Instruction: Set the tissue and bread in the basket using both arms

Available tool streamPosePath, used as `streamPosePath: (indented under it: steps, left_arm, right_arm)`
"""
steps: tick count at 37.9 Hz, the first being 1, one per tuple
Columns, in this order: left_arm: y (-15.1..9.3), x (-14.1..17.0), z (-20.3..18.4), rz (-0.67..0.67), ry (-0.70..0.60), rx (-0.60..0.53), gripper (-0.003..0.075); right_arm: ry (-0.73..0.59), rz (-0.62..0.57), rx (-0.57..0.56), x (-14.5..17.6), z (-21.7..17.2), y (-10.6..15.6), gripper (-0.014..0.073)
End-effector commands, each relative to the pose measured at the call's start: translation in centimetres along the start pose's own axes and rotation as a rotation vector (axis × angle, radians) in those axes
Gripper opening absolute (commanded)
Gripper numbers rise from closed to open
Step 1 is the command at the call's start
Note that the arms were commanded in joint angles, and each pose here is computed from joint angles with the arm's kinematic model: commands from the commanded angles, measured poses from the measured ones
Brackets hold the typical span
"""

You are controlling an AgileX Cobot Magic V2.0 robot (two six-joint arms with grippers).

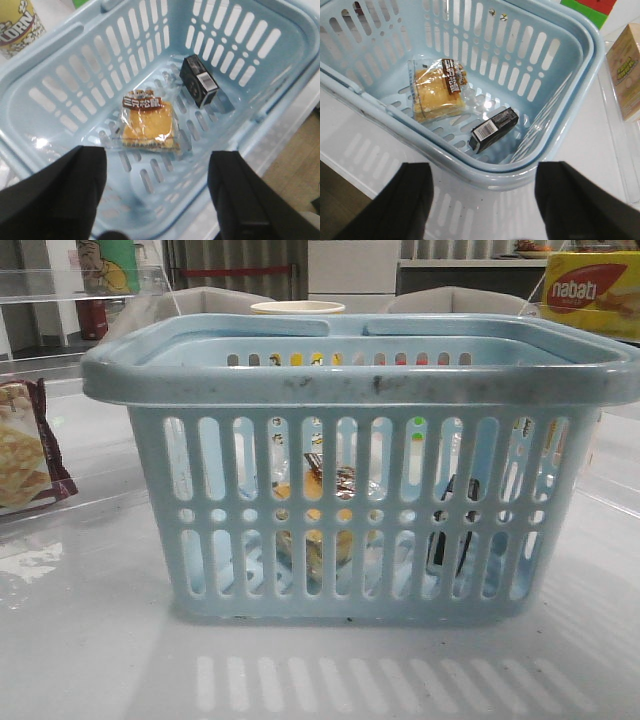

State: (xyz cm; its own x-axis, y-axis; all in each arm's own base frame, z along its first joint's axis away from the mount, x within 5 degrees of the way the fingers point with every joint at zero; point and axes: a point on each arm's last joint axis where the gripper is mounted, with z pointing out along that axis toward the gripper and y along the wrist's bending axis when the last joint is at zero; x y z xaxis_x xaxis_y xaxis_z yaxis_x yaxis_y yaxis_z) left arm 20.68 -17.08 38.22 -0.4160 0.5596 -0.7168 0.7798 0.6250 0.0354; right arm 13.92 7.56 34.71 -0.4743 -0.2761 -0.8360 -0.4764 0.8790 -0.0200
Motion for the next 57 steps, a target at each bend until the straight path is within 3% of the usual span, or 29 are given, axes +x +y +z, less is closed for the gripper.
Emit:
streamPosePath:
  steps: [1, 5, 11, 17, 38, 46, 57]
  left_arm:
    - [-1.0, 1.1, -3.2, 0.003, -0.116, -0.013, 0.0494]
    - [-1.8, 4.4, -4.8, 0.010, -0.116, -0.025, 0.0494]
    - [-2.0, 8.6, -6.5, -0.095, -0.106, -0.118, 0.0481]
    - [-1.9, 10.9, -7.7, -0.169, -0.128, -0.200, 0.0473]
    - [-2.1, 12.0, -8.2, -0.165, -0.140, -0.206, 0.0472]
    - [-2.1, 12.0, -8.2, -0.195, -0.143, -0.207, 0.0370]
    - [-2.1, 12.0, -8.2, -0.195, -0.140, -0.207, 0.0129]
  right_arm:
    - [-0.101, -0.014, 0.009, -1.3, -0.7, -0.1, 0.0543]
    - [-0.101, -0.014, 0.009, -1.3, -0.7, -0.1, 0.0543]
    - [-0.098, -0.014, 0.009, -1.3, -0.7, -0.1, 0.0543]
    - [-0.080, -0.013, 0.009, -1.1, -0.7, -0.1, 0.0543]
    - [0.017, 0.028, 0.014, 1.3, -4.6, -0.2, 0.0531]
    - [0.035, 0.033, 0.016, 1.6, -4.8, -0.2, 0.0356]
    - [0.035, 0.033, 0.016, 1.6, -4.8, -0.2, 0.0041]
